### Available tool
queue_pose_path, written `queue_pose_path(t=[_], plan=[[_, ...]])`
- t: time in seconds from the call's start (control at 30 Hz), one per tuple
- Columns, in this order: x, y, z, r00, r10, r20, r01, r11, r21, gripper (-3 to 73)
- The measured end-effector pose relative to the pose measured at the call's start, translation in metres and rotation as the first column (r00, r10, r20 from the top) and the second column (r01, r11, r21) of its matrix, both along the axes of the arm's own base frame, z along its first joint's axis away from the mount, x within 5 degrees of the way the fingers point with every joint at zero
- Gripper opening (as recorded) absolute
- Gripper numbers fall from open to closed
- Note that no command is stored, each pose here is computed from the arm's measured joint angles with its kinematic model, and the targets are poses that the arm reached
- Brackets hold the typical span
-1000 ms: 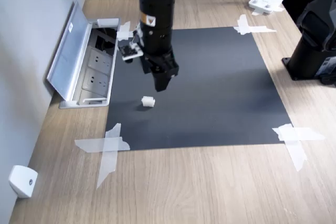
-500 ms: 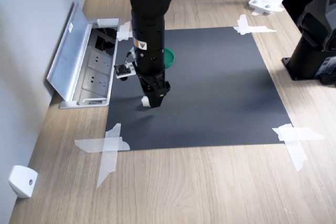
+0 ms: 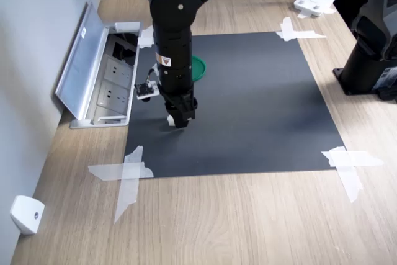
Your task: Grasp a white terminal and put it on the green lid.
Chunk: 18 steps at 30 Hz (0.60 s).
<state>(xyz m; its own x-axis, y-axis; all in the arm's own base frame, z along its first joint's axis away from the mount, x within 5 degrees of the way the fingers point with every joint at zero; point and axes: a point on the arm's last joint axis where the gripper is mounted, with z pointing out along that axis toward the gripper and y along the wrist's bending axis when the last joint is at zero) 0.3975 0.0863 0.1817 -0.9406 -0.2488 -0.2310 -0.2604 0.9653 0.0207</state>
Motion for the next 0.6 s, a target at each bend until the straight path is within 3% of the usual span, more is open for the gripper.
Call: queue_pose_path(t=[0.2,0.4,0.6], plan=[[0.005,0.001,0.007,1.000,-0.001,0.028,0.000,1.000,0.008,13.4],[-0.004,-0.006,0.013,0.998,0.039,-0.051,-0.040,0.999,-0.021,11.9],[-0.007,-0.047,0.046,1.000,0.001,0.015,0.000,0.999,-0.040,11.7]])
